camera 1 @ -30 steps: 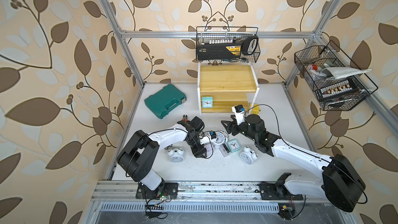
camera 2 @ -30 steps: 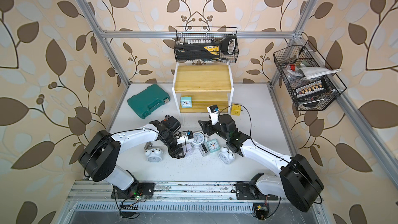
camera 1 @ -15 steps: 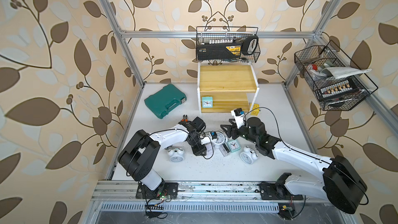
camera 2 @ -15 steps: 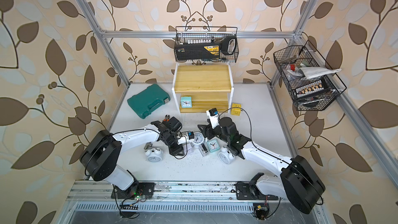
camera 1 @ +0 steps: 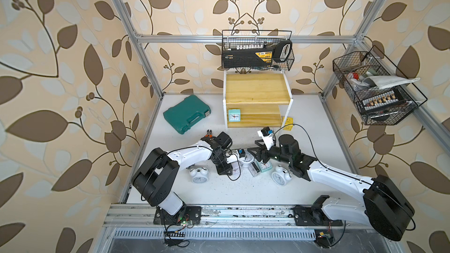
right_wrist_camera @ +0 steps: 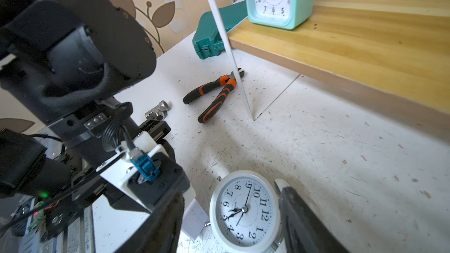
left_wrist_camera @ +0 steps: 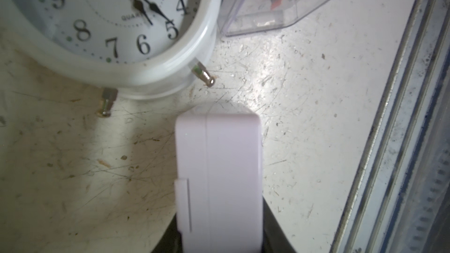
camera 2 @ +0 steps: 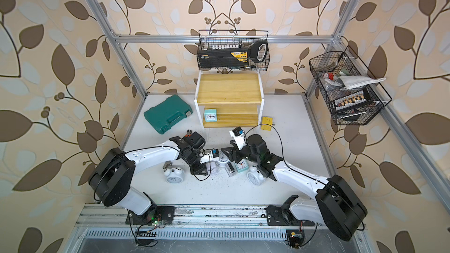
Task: Place the alarm clocks on the shelf by style
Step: Pick up the alarm from the center of the board.
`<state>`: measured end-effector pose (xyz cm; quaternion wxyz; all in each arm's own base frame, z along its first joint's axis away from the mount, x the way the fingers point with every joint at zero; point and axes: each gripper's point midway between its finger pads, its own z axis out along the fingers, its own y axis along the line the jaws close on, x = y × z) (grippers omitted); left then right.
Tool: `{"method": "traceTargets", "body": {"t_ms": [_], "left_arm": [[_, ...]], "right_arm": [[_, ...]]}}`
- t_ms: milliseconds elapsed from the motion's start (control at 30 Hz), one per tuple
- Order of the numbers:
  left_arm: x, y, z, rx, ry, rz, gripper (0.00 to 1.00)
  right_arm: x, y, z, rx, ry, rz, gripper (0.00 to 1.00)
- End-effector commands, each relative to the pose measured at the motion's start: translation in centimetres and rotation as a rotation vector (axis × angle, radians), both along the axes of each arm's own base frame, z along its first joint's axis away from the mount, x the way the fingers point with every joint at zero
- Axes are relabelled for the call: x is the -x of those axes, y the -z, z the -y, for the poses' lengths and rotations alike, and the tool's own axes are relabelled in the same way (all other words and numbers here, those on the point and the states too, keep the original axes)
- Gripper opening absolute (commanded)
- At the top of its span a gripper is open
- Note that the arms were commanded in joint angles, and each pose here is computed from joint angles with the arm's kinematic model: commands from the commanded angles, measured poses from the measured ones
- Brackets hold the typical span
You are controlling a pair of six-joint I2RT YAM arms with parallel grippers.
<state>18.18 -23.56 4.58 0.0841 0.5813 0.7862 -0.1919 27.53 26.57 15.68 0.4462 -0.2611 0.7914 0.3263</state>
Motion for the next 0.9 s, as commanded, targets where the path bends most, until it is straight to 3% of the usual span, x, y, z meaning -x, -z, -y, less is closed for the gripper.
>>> {"method": "traceTargets", "body": {"t_ms": [0, 433, 867], "left_arm": [[0.1, -2.9, 0.4, 0.061, 0.062, 0.051, 0.23], [2.0, -8.1, -0.3, 0.255, 0.13, 0.04, 0.2], [2.3, -8.7, -0.2, 0.285, 0.131, 0.034, 0.2]], "right_arm": [[1.7, 0.9, -1.0, 0.014, -0.114, -0.024, 0.65], [5.1, 1.1, -3.7, -0.056, -0.387, -0.033, 0.66], [6.7, 0.9, -6.3, -0.1, -0.515, -0.048, 0.65]]}}
